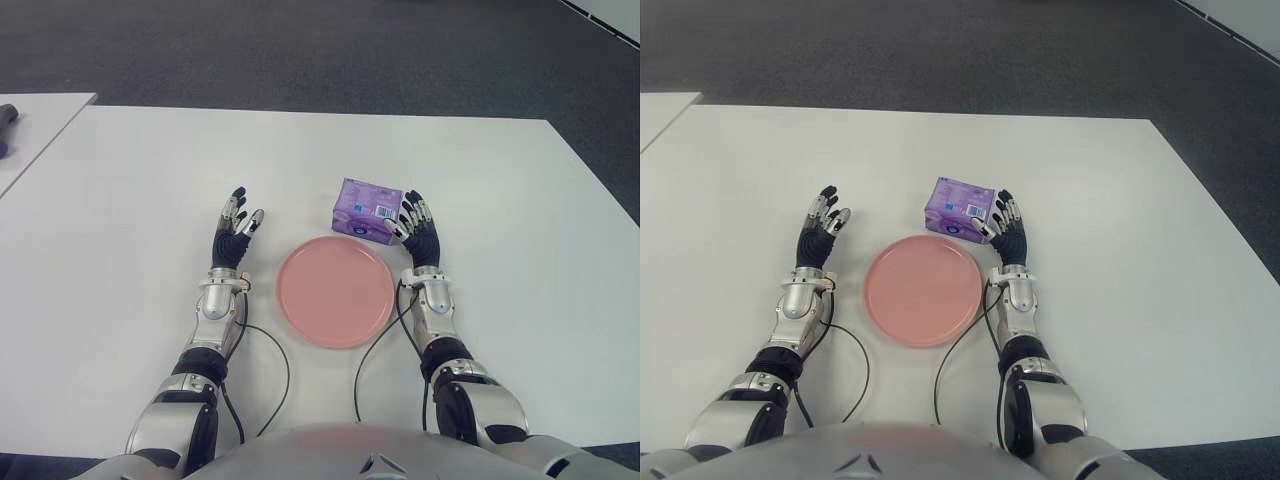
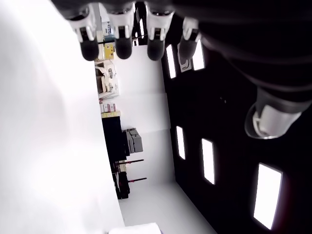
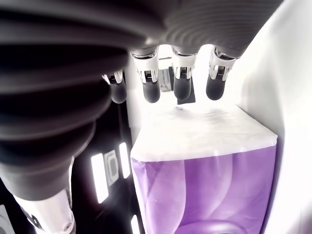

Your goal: Put the tissue paper into the plate.

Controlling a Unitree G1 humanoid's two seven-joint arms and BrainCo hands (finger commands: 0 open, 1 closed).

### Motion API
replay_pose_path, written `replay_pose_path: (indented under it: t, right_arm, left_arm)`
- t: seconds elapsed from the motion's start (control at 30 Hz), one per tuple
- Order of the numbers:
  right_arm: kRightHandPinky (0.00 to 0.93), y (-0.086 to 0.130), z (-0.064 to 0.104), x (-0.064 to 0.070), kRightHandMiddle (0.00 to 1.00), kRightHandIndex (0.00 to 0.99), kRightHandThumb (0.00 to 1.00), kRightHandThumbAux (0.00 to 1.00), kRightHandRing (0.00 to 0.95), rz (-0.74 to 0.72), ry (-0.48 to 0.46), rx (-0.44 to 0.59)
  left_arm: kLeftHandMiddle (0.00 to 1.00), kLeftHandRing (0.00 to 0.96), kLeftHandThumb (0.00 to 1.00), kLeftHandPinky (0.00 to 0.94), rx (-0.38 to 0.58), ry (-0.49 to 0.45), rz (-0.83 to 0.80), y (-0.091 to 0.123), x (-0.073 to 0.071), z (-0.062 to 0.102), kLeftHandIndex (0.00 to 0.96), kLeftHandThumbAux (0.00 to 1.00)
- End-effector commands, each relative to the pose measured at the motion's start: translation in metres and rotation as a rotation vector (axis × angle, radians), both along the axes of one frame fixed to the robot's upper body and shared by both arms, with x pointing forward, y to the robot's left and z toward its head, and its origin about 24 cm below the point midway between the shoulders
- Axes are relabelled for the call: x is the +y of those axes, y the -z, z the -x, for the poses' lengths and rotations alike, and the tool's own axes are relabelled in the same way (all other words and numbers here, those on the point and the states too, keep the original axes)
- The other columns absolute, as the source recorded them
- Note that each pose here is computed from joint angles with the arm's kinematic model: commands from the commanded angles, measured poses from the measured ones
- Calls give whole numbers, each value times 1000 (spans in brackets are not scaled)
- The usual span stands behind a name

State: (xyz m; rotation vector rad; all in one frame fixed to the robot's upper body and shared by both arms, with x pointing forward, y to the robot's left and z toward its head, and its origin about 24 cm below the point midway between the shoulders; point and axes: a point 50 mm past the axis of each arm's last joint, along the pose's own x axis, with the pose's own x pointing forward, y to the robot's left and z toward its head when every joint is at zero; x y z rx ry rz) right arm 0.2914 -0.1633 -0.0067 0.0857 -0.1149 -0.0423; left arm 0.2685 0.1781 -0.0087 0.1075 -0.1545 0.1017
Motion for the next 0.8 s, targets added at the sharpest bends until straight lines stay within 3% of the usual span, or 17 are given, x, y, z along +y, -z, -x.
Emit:
replay_pose_path:
  t: [0.03,0.47,0.67,0.8]
  right_arm:
    - [36,23,19,1,9,20,69,747,4,-21,14,99]
    - [32,21,20,-1,7,19,68,747,3,-12,36,88]
    - [12,20,22,-6,1,10,63,728,0,60,119,89]
    - [4,1,9,-20,0,7,92,697,0,161,302,72]
  left_arm:
    - [0,0,0,0,27,12,-15,5,0,5,0,453]
    - [0,0,0,0,23,32,-16,5,-3,5,0,445]
    - [0,0,0,0,28,30,-20,6,-4,6,0,433]
    - [0,0,0,0,40,27,-18,6,-4,6,0,424]
